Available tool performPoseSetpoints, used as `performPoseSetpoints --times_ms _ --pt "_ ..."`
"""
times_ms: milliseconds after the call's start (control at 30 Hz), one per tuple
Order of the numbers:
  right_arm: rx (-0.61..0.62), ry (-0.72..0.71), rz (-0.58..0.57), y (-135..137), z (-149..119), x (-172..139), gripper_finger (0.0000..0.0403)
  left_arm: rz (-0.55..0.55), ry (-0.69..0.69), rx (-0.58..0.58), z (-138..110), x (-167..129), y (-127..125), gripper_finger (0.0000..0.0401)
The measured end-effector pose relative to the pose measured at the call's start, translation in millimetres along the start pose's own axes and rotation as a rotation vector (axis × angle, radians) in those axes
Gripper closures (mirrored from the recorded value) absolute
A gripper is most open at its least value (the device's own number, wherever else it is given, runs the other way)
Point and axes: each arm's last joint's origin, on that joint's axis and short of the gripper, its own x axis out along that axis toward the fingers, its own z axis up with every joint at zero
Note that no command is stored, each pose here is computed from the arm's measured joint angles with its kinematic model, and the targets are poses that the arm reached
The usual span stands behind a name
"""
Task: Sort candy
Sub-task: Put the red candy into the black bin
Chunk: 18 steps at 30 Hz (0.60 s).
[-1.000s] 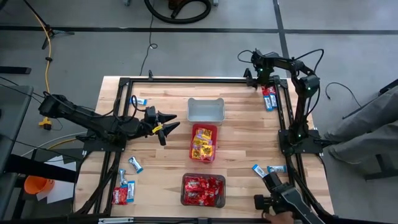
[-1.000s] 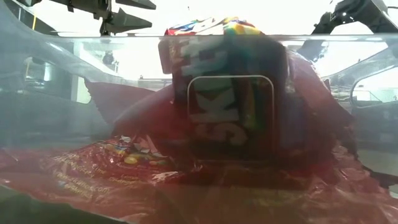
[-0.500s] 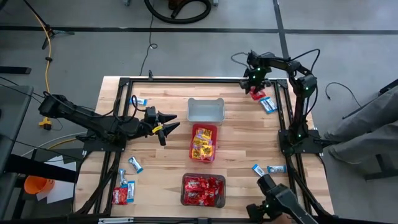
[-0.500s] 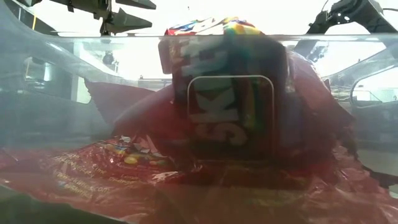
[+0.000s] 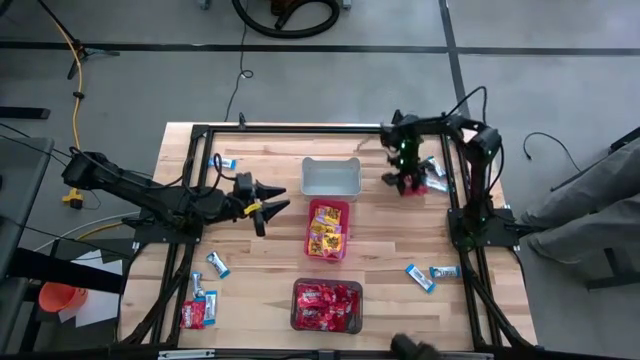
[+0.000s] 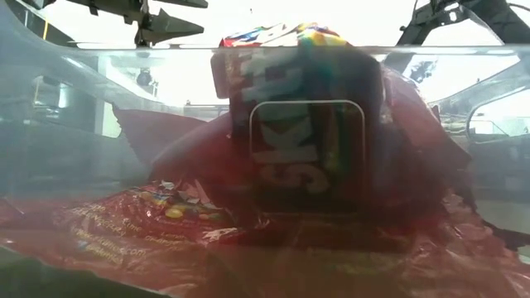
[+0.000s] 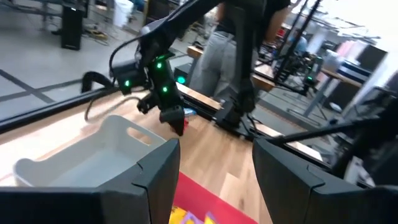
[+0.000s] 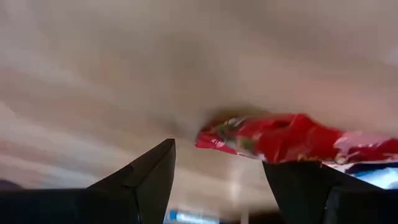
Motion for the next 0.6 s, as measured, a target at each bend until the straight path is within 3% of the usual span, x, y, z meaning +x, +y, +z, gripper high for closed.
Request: performPoseSetpoints --times_ms 200,433,533,600 --pt "-0.037 0.039 -0.107 23.7 -35.9 30.1 0.0165 -0.04 0.018 0.0 -0.5 -0.1 -1.3 0.0214" --pt "0.062 -0.172 -0.165 32.4 -74.4 42.9 0.0173 -0.056 0.025 0.0 -0.6 0.0 -1.7 0.0214" --pt "0.126 -0.258 -0.181 32.1 -85.7 45.7 0.0209 -0.091 0.04 0.0 -1.1 -0.1 -2.7 0.0214" --pt "0.147 -0.301 -0.179 33.2 -90.7 46.2 0.0256 -0.109 0.049 0.0 -1.4 -0.2 -3.2 0.0214"
